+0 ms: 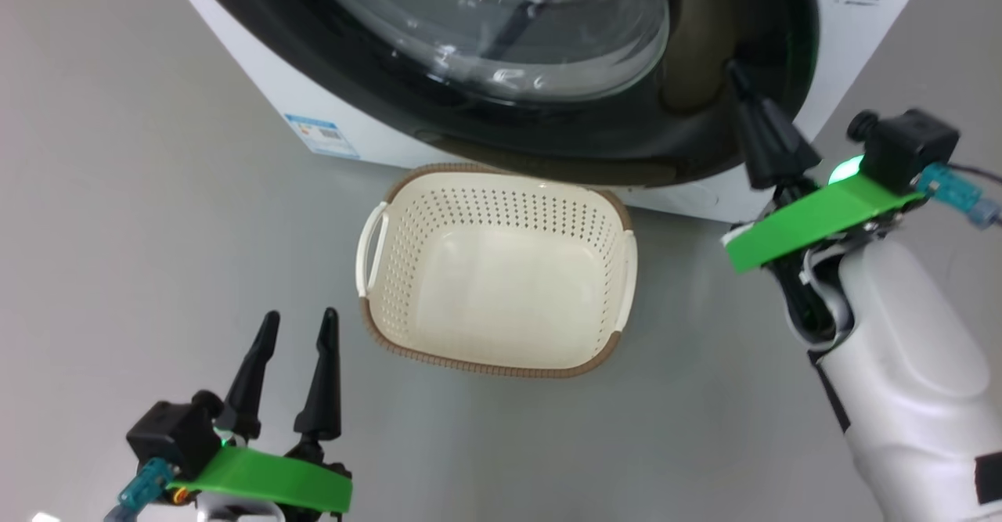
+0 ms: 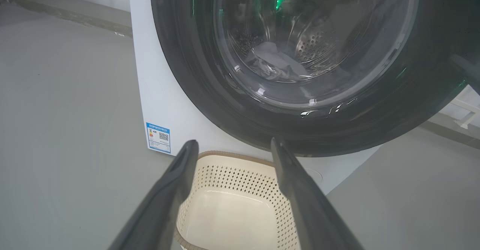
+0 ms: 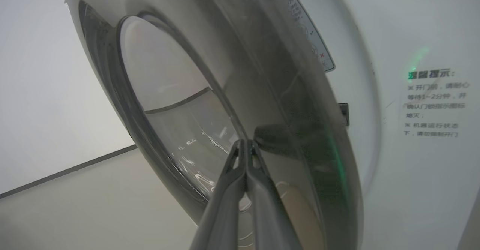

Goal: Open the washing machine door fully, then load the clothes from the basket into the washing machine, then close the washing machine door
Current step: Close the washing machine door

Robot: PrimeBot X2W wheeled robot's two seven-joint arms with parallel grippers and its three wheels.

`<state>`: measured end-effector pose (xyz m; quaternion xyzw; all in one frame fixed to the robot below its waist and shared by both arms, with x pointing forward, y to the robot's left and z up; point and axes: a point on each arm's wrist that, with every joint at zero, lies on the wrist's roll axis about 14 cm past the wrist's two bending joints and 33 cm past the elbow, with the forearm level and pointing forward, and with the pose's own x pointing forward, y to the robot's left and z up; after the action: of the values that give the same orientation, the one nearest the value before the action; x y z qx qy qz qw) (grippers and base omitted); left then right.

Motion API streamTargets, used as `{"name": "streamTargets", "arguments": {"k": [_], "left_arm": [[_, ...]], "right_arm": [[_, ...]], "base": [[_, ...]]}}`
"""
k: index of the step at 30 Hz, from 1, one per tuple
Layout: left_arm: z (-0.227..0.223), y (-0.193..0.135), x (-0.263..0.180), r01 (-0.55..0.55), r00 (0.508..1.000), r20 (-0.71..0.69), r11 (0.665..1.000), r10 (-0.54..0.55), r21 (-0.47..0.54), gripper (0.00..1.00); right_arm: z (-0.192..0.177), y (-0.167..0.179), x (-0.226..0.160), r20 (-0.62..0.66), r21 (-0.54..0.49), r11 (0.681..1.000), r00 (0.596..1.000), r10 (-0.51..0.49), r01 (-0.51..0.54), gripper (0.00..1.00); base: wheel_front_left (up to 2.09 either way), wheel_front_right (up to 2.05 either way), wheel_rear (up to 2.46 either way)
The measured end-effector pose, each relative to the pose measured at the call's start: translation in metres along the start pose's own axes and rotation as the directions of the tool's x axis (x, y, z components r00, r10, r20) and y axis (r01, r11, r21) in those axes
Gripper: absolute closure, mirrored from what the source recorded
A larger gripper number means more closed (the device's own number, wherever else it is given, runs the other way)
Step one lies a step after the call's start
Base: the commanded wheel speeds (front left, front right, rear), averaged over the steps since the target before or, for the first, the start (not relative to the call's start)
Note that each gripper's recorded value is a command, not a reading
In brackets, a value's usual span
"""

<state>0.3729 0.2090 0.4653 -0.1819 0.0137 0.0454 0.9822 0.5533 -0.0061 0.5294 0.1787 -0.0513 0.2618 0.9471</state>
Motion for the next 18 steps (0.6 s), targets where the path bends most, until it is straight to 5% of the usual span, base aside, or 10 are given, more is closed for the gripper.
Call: {"name": "streamTargets", "arguments": {"k": [18], "left_arm": [[-0.006,0.002,0.012,-0.010,1.000,-0.013,1.000,0.010,0.002,0.00]], "right_arm": [[0.008,-0.027,0.043,0.067,0.018,0.998,0.996,-0.056,0.055,1.00]], "base": [[0.00,0.00,0.00]]}}
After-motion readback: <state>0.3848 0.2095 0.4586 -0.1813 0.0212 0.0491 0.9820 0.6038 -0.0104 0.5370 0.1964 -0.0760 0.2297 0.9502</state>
